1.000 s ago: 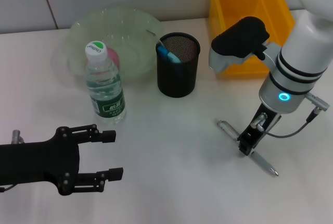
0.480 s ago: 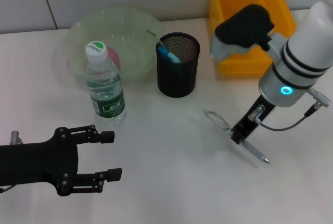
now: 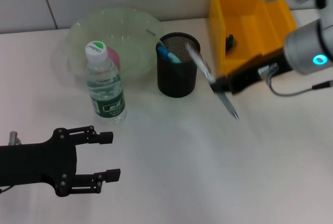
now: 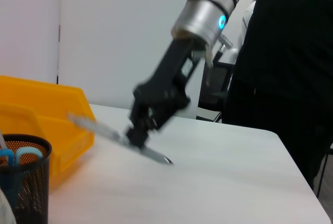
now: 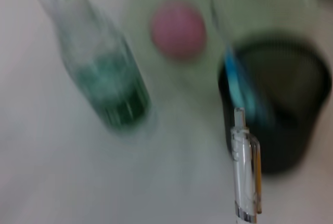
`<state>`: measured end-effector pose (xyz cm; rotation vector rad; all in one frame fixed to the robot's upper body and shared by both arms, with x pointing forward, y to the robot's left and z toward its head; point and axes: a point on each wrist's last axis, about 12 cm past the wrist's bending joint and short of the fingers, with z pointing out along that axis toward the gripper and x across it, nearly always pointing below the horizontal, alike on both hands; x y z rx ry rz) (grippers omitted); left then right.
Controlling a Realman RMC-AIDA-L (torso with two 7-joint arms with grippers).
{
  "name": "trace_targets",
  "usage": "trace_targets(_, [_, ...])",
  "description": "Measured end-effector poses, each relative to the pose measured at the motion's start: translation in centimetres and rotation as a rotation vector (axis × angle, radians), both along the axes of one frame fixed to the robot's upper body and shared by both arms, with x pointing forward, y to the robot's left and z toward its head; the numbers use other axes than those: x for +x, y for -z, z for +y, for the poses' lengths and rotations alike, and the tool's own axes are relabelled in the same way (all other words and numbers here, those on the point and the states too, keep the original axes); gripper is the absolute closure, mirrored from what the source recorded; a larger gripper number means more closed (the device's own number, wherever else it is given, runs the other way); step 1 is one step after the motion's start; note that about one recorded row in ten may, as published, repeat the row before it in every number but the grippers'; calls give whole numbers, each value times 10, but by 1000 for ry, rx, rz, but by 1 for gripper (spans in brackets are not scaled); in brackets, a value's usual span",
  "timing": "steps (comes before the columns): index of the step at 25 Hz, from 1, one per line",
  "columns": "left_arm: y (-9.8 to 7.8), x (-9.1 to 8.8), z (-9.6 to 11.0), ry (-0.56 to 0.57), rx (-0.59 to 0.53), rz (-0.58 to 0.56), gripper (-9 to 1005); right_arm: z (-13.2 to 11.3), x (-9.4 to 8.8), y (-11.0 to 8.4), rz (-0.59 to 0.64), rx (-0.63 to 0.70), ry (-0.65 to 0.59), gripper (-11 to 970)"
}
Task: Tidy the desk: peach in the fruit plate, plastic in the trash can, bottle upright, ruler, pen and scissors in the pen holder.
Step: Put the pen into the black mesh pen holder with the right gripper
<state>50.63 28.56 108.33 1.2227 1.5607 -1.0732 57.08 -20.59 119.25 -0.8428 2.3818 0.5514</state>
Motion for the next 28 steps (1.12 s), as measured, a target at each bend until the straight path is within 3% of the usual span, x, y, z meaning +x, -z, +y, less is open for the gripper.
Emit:
trace_targets(5, [0,0,0,-1,-1,3,229,-12,3,-5,-213,160,-11,852])
trace_targets(12, [0,0,-1,-2,-4,7,230,-14,20,13,-431,317,-15,852])
trace_targets(20, [0,0,-2,-3,-8,10,230,-3,42,38,-515,340,-12,853])
trace_targets(28, [0,0,-2,-6,-11,19,229,0,49,52,-524,286,-12,852])
